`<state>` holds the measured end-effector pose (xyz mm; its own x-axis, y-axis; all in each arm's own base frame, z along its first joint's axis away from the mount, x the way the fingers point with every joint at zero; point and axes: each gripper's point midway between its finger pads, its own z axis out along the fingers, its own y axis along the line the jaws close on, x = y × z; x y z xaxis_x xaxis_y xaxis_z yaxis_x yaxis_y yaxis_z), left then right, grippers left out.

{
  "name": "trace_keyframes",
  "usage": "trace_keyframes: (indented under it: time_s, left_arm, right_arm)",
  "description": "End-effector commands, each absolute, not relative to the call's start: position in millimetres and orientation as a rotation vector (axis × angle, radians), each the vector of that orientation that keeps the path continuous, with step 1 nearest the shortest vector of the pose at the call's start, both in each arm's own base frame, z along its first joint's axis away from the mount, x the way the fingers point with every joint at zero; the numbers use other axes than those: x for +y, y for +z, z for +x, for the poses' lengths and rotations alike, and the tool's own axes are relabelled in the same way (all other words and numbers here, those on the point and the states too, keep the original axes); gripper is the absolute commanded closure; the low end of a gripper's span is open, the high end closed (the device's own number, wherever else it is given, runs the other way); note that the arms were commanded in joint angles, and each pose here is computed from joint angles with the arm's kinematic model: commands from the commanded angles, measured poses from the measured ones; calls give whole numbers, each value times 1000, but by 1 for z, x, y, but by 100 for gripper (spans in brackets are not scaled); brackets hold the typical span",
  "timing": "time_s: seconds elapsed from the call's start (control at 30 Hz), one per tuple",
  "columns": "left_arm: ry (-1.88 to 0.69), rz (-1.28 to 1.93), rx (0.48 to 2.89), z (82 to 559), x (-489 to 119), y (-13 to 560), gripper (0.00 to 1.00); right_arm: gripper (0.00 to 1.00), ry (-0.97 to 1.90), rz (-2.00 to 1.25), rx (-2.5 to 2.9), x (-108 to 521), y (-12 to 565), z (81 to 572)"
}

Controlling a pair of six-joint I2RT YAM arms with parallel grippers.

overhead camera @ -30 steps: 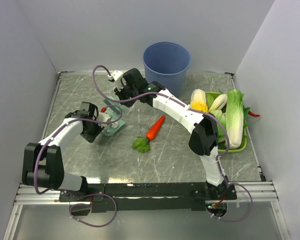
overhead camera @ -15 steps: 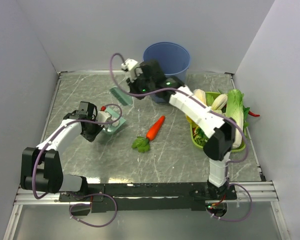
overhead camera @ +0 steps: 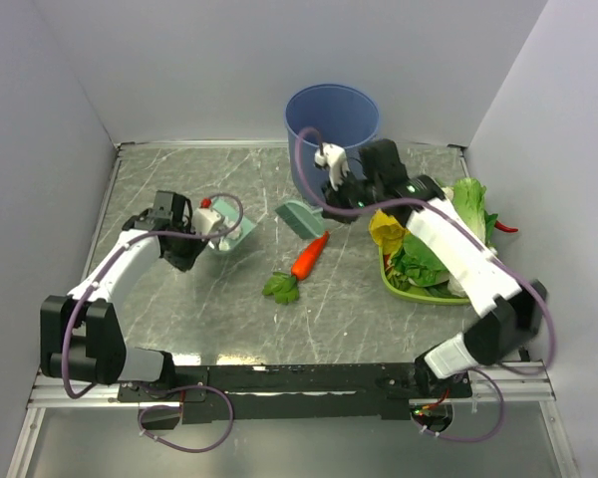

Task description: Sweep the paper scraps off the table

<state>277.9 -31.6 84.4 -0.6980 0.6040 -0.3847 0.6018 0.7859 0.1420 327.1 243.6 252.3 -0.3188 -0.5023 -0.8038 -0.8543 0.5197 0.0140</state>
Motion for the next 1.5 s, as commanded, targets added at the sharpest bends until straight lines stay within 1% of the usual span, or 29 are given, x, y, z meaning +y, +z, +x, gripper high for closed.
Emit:
trace_keyframes:
  time_s: [0.0,0.03,0.1,0.2,0.27,0.3,0.47,0.57,0.77,0.93,1.1,1.17,1.27,1.47]
  left_arm:
    - [-63,835,2467,314,-49,124,99]
    - [-64,816,2438,324,-52,139,99]
    - [-95,782,2445,334,-57,146,99]
    - [-120,737,2393,361,-66,179,99]
    - [-125,703,2385,372,-68,188,99]
    - [-103,684,2373,385,-67,196,99]
    - [-91,640,2347,419,-71,214,99]
    - [-111,583,2330,440,-76,228,99]
    - [-147,452,2249,494,-90,265,99]
    - [-95,460,2159,524,-101,283,99]
    - [-75,399,2052,557,-106,309,99]
    - [-28,353,2005,571,-102,319,99]
    - [-22,345,1953,586,-106,326,99]
    - [84,334,1854,616,-109,333,99]
  right_arm:
    - [100,510,-1192,1793,217,289,279]
    - [100,490,-1192,1816,210,282,272]
    - [100,436,-1166,1862,191,266,261]
    - [100,427,-1176,1923,174,241,240]
    - [100,423,-1184,1963,164,226,226]
    - [100,416,-1174,1977,160,222,223]
    - [100,338,-1152,2045,137,203,208]
    - [100,269,-1121,2081,125,196,208]
    - [100,262,-1113,2134,119,179,204]
    - [100,313,-1105,2153,127,177,206]
    - [100,323,-1076,2163,130,177,211]
    - [100,329,-1073,2168,131,176,210]
    - [100,343,-1074,2175,132,175,209]
    - [100,366,-1067,2185,136,177,211]
